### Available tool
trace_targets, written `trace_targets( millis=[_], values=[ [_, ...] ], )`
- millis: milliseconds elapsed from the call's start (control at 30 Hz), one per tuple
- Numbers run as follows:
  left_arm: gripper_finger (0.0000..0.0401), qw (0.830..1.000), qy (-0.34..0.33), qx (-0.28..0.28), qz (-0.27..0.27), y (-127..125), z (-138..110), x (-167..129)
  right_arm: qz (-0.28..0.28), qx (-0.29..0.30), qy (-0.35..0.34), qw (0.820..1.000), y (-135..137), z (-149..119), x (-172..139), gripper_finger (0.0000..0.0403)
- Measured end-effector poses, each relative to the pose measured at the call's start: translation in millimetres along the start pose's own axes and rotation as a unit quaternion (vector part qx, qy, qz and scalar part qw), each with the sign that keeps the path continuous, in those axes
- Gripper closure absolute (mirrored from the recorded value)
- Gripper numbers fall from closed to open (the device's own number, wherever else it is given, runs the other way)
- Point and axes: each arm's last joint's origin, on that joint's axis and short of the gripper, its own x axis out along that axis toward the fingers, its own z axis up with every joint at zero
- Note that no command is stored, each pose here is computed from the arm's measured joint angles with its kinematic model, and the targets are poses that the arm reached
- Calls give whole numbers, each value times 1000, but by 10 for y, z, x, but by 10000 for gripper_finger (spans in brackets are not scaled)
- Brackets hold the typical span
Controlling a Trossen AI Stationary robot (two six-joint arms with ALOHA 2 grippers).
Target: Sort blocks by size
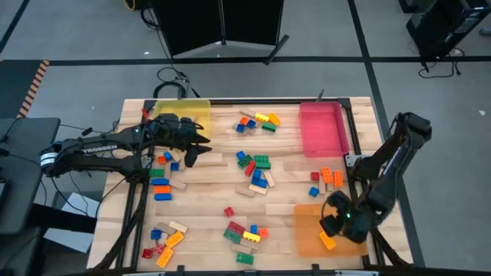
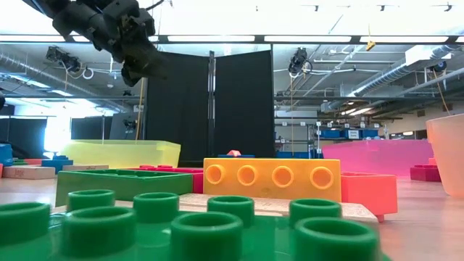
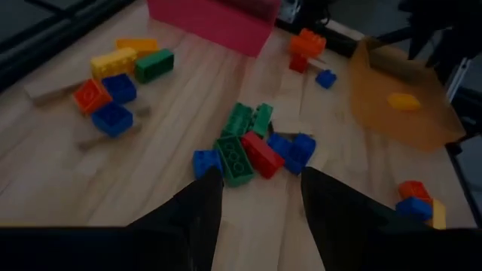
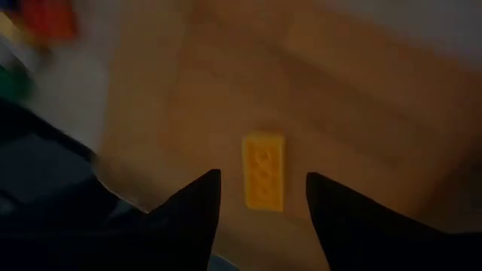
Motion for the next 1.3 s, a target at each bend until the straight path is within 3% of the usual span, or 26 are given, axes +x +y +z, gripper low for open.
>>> trace_targets(
  millis=[267,433,833,1067,1300],
  values=[
    [213,999,-4,41,1,-27,-16,-148,-13,6,-76,997,250,442,-453,231],
    [213,999,-11,42,0,-31,-7,-167,-17,30,-128,991,319,739,-509,241],
    [213,1000,-15,18,2,-27,4,-144,-50,27,-186,981,485,1322,-367,239],
    [213,999,32,-6,23,23,-25,25,-96,21,-194,976,539,1448,-199,235],
    [213,996,81,6,38,52,114,284,-132,2,-184,974,599,1499,-13,237]
  ],
)
